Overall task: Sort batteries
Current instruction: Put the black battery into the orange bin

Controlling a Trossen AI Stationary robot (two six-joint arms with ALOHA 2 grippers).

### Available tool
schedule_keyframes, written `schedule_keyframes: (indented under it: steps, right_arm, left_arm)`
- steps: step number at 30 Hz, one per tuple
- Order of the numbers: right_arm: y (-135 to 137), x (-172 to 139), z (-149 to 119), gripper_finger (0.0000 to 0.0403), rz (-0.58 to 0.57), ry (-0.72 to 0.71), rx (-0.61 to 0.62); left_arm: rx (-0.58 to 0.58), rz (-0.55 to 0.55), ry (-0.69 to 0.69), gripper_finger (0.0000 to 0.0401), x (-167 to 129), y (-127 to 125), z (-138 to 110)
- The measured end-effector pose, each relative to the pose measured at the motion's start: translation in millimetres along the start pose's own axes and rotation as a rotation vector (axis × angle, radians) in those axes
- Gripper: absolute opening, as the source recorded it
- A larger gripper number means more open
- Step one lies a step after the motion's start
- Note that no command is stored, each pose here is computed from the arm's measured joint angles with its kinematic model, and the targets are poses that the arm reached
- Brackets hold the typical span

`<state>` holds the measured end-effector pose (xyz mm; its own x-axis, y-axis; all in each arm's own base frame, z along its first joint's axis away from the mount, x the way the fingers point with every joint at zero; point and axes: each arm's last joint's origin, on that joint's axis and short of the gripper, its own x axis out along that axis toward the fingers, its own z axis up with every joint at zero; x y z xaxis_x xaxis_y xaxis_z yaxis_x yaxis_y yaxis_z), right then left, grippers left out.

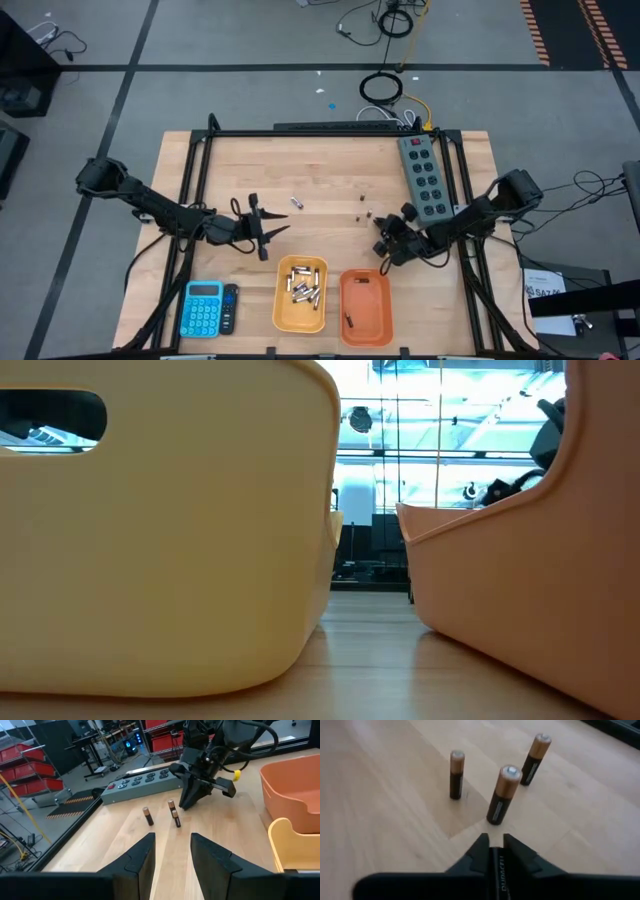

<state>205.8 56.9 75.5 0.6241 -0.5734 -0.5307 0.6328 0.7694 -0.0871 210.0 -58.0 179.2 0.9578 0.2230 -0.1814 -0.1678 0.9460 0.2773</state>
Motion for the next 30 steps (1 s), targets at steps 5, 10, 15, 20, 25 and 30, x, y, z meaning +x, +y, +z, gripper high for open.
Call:
schedule_keyframes:
  steps: [5,10,15,20,25,30]
  right_arm:
    - [0,2,0,0.0003,-0.004,0.005,0.013]
    - [-1,2,0,0.0001,-0.003,0.007,0.002]
    - [-1,-6,5,0.0001,0.024,-0.005,-0.036]
    - [0,-18,16,0.0001,0.067,-0.035,-0.015]
    - [0,-28,22,0.0015,0.092,-0.065,-0.019]
    - [2,-35,17,0.0067,0.201,0.027,-0.048]
  left_arm:
    - [0.001,-0.001,0.002,0.0134,0,0,0]
    - [0.001,-0.001,0.002,0.0134,0,0,0]
    - [0.001,-0.001,0.004,0.0134,0,0,-1]
    - [0.006,-0.005,0.024,0.0134,0,-1,-3]
    - [-0.015,-0.006,0.023,0.0134,0,-1,-3]
    - [-0.022,-0.011,0.019,0.0134,0,-1,-2]
